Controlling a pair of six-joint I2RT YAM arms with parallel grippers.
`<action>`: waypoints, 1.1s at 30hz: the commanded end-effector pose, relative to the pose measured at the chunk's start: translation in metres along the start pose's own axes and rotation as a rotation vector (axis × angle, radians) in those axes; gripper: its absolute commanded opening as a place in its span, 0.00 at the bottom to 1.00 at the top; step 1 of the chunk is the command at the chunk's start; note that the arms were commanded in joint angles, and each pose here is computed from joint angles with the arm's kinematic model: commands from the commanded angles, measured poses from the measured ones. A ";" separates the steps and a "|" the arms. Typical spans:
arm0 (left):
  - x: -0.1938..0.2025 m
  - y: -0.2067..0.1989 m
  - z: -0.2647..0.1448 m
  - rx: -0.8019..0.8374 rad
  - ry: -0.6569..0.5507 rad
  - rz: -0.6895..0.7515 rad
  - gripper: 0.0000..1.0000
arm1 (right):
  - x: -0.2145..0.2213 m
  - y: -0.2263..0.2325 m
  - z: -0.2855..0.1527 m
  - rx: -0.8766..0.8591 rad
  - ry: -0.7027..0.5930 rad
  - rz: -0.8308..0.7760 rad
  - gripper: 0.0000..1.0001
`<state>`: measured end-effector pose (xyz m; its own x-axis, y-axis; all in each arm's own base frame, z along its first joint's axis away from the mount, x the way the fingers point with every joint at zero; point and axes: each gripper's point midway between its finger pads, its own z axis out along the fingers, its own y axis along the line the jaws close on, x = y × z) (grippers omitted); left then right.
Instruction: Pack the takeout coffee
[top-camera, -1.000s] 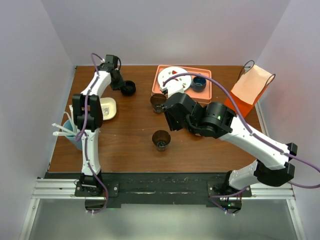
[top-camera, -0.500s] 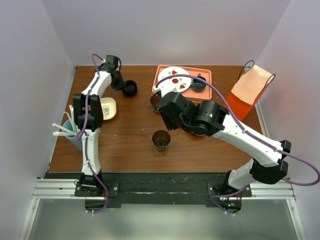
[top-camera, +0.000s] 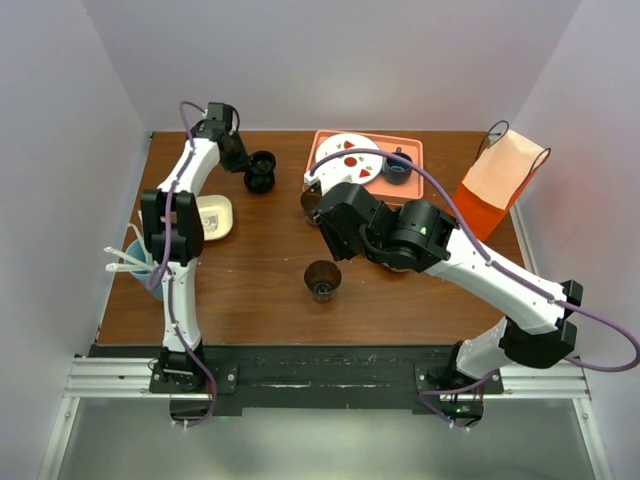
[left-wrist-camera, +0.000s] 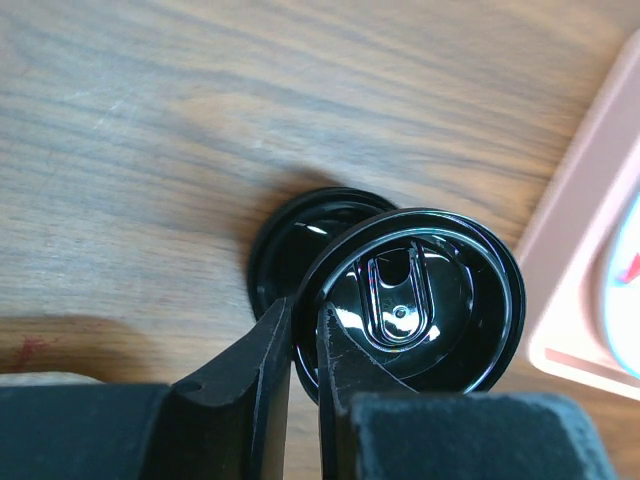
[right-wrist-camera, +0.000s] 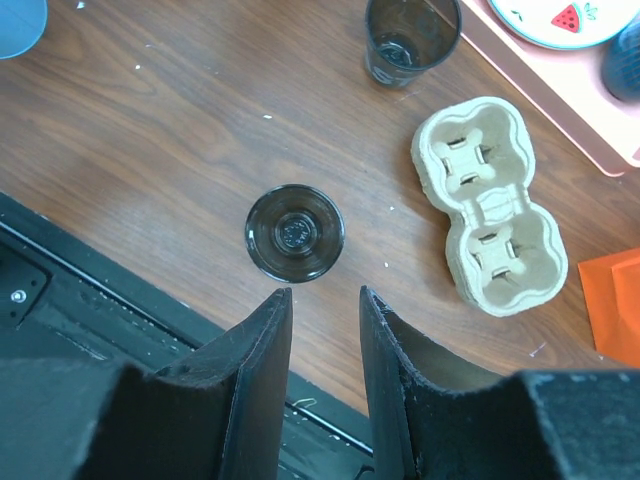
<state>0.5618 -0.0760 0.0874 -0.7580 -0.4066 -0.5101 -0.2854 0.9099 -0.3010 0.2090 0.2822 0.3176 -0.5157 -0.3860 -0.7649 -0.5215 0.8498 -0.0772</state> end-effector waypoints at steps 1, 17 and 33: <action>-0.056 -0.044 -0.064 0.187 -0.156 0.007 0.12 | -0.021 0.003 -0.013 -0.050 -0.070 0.033 0.37; -0.048 -0.125 -0.184 0.715 -0.206 0.015 0.09 | -0.043 0.013 -0.033 -0.156 -0.174 0.085 0.37; 0.041 -0.163 -0.377 1.387 -0.254 0.028 0.15 | -0.144 0.009 -0.108 -0.501 -0.578 0.624 0.40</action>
<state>0.4042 -0.1983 0.3584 -0.6252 -0.5522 -0.5516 0.4843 0.2797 -0.8290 0.2080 0.2948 0.4576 -0.4396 0.2249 -0.8696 -0.5238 0.7223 0.4516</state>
